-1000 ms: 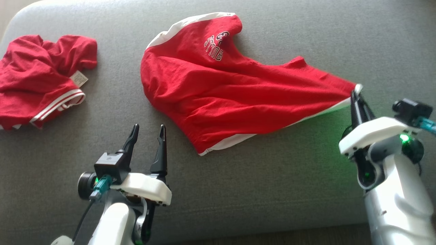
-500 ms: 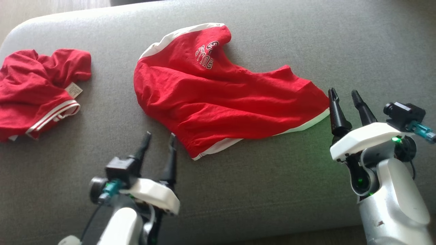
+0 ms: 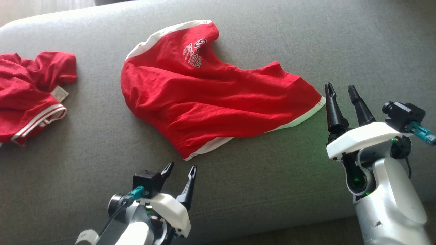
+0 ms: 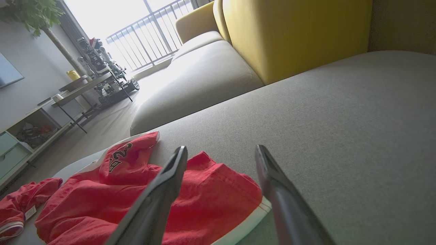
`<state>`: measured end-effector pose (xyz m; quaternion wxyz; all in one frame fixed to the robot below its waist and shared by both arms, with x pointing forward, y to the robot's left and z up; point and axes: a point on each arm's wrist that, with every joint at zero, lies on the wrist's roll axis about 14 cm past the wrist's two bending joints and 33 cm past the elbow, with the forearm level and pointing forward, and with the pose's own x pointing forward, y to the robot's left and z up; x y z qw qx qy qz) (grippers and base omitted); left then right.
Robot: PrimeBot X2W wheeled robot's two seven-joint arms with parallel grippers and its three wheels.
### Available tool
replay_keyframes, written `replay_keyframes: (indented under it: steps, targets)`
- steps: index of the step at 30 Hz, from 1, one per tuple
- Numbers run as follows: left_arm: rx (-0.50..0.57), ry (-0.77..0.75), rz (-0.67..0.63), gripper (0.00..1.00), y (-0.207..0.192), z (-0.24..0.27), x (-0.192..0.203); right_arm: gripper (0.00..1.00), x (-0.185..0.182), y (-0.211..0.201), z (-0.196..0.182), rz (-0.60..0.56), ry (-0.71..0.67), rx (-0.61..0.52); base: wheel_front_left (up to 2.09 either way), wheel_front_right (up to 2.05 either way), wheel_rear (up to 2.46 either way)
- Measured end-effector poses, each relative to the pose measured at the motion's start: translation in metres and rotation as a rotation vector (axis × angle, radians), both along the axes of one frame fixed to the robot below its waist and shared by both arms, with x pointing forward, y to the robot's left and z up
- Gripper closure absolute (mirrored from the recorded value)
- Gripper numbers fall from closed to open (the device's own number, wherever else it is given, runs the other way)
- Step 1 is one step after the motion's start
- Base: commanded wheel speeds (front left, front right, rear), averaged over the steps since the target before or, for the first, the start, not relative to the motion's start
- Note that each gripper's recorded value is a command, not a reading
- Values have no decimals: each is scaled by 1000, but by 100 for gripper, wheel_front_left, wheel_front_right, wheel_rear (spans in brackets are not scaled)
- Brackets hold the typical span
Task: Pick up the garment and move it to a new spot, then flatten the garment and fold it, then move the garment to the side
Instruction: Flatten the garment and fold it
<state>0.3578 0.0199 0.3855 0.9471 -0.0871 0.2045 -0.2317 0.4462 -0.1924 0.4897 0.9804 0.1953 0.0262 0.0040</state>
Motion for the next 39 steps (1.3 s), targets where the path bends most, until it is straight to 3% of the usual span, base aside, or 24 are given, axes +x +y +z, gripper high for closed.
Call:
replay_keyframes:
  steps: [27, 28, 29, 30, 31, 39]
  targets:
    - [3, -43, -33, 0, -17, -7, 23, 0, 2, -6, -25, -14, 63, -6, 0, 0, 0]
    - [0, -43, -41, 7, -18, -7, 22, 0, 2, -6, -25, -14, 65, -6, 0, 0, 0]
    - [-3, -40, -51, 58, -21, -8, 21, 0, 2, -6, -26, -14, 67, -6, 0, 0, 0]
    - [-2, -39, -56, 90, -22, -8, 22, 0, 2, -6, -27, -14, 68, -6, 0, 0, 0]
    - [-2, -38, -58, 100, -23, -8, 22, 0, 3, -6, -27, -14, 70, -7, 0, 0, 0]
    - [-2, -50, -62, 100, -23, -7, 25, 0, 5, -5, -33, -11, 88, -13, 0, 0, 0]
